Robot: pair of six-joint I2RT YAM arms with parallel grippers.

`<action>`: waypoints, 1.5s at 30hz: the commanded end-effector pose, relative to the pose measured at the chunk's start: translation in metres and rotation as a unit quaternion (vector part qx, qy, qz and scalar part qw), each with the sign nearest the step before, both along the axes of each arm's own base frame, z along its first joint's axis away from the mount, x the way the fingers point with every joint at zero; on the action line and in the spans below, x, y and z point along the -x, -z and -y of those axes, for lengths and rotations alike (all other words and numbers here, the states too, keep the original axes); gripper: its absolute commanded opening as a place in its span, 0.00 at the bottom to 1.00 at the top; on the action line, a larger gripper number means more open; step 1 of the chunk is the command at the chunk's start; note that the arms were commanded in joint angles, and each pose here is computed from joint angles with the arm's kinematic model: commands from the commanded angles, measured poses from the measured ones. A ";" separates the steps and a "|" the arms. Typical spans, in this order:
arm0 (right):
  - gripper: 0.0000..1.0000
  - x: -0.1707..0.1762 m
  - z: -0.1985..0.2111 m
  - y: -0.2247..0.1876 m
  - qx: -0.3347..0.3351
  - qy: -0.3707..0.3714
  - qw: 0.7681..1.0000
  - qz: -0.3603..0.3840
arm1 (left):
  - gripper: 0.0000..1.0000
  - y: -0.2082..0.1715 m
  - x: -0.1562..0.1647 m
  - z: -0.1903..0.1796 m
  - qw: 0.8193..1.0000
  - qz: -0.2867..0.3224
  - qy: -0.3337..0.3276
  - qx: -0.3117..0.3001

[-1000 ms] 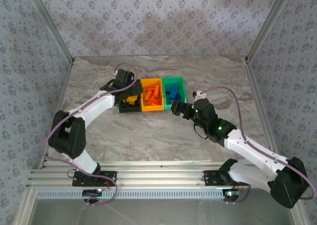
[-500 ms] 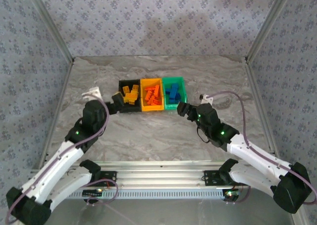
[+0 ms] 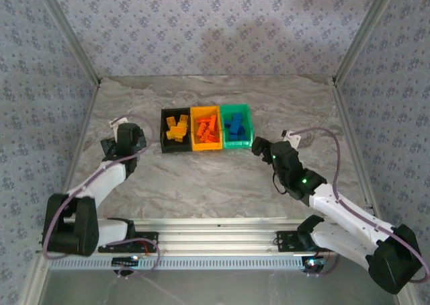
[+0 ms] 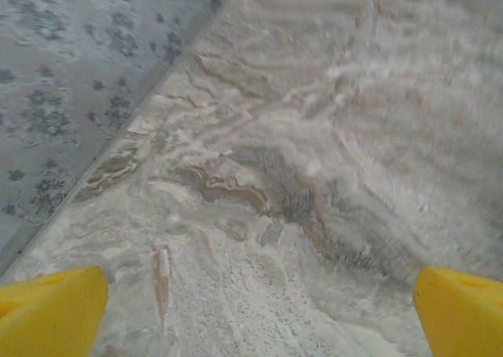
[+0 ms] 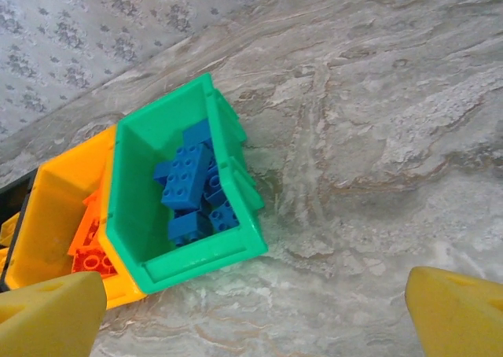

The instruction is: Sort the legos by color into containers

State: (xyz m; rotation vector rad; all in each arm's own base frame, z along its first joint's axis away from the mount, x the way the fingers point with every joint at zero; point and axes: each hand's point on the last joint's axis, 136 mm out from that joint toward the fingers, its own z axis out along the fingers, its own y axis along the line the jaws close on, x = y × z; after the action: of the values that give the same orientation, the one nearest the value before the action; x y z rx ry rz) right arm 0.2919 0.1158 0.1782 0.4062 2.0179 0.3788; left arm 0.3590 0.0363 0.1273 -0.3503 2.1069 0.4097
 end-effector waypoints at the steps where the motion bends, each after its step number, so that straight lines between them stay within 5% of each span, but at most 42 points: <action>1: 1.00 0.004 0.016 0.004 0.010 0.024 1.000 -0.003 | 1.00 -0.007 -0.025 0.006 0.997 0.031 0.056 -0.053; 18: 1.00 -0.004 0.054 0.007 0.029 0.091 0.995 -0.005 | 1.00 0.033 -0.036 0.018 0.981 0.124 0.145 0.014; 23: 1.00 -0.009 0.075 0.006 0.053 0.111 0.992 0.007 | 1.00 0.035 -0.030 -0.006 0.991 0.109 0.076 0.027; 29: 1.00 -0.028 0.075 -0.008 0.159 0.058 0.982 0.079 | 1.00 0.034 -0.030 -0.006 0.990 0.113 0.076 0.025; 34: 1.00 -0.046 0.115 -0.001 0.264 0.087 0.958 0.063 | 1.00 0.034 -0.030 -0.006 0.990 0.112 0.076 0.025; 45: 1.00 -0.084 0.136 0.063 0.287 0.031 0.956 0.053 | 1.00 0.034 -0.030 -0.005 0.990 0.112 0.078 0.025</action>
State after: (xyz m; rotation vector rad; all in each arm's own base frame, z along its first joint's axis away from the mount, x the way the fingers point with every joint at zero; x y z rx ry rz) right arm 0.3623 -0.0267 0.1036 0.1620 1.9910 -0.2817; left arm 0.3873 0.0378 0.0836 -0.2201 1.9528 0.2160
